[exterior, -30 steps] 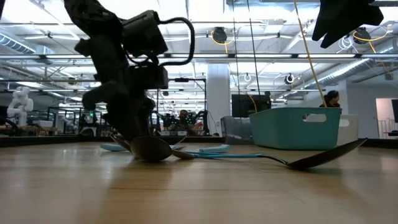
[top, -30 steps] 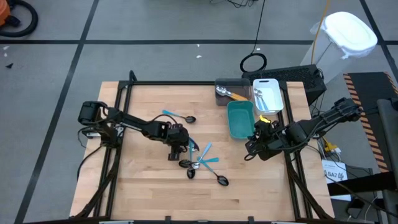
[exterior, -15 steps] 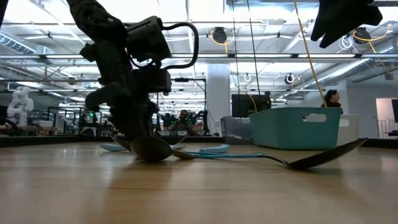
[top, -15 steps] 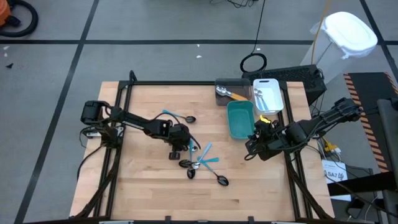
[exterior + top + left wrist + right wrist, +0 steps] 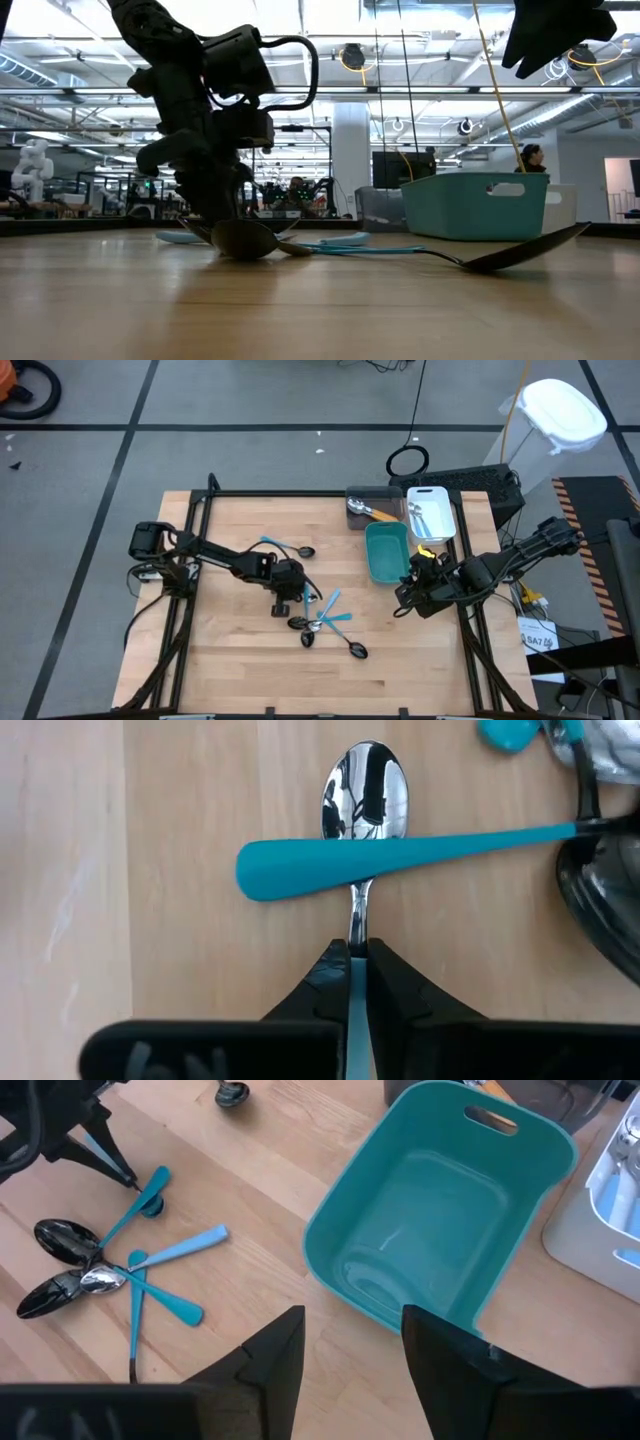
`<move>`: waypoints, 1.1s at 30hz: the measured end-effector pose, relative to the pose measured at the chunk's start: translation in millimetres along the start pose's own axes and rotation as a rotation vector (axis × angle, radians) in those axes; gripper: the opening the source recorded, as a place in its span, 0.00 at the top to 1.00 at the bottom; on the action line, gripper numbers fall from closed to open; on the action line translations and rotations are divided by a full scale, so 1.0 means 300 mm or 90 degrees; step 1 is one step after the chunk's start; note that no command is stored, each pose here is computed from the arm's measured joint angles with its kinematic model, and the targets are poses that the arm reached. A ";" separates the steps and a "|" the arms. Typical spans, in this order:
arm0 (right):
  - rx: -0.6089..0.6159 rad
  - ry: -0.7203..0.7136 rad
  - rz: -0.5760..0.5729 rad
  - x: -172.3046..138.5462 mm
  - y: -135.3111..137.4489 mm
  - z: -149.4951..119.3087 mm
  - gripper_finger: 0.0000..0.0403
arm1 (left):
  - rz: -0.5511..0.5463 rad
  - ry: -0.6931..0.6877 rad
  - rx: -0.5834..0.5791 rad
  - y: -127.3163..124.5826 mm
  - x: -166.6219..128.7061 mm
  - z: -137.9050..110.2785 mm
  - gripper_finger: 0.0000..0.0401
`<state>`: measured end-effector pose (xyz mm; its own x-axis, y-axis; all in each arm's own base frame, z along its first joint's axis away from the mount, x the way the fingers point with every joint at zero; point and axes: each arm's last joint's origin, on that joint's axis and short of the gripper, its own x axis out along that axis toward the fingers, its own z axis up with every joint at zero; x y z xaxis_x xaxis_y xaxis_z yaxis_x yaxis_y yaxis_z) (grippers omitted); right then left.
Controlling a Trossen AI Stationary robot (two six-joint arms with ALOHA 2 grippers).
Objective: Sort silverware by color (type)
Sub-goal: Put the light blue spoon into the white bin
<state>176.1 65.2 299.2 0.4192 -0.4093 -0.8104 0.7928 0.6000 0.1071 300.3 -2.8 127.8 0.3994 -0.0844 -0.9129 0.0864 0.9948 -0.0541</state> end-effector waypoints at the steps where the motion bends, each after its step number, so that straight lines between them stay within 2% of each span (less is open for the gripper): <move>1: 0.000 0.000 0.000 0.000 0.000 0.000 0.59 | 0.002 0.002 -0.005 0.000 -0.009 -0.002 0.97; 16: 0.027 -0.078 -0.013 0.000 0.000 0.012 0.59 | 0.035 0.081 -0.026 -0.003 -0.079 -0.047 0.98; 21: 0.034 -0.084 -0.004 -0.001 0.006 0.014 0.59 | 0.046 0.070 -0.028 -0.002 -0.116 -0.001 0.98; 33: 0.044 -0.089 0.006 -0.001 0.012 0.017 0.59 | 0.115 -0.061 -0.031 0.027 -0.244 0.189 0.98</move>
<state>181.1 63.9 302.6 0.4796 -0.4984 -0.7222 0.8156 0.5568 0.1574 323.5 8.2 217.0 0.4897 0.0929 -0.8669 -0.0381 0.9956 0.0852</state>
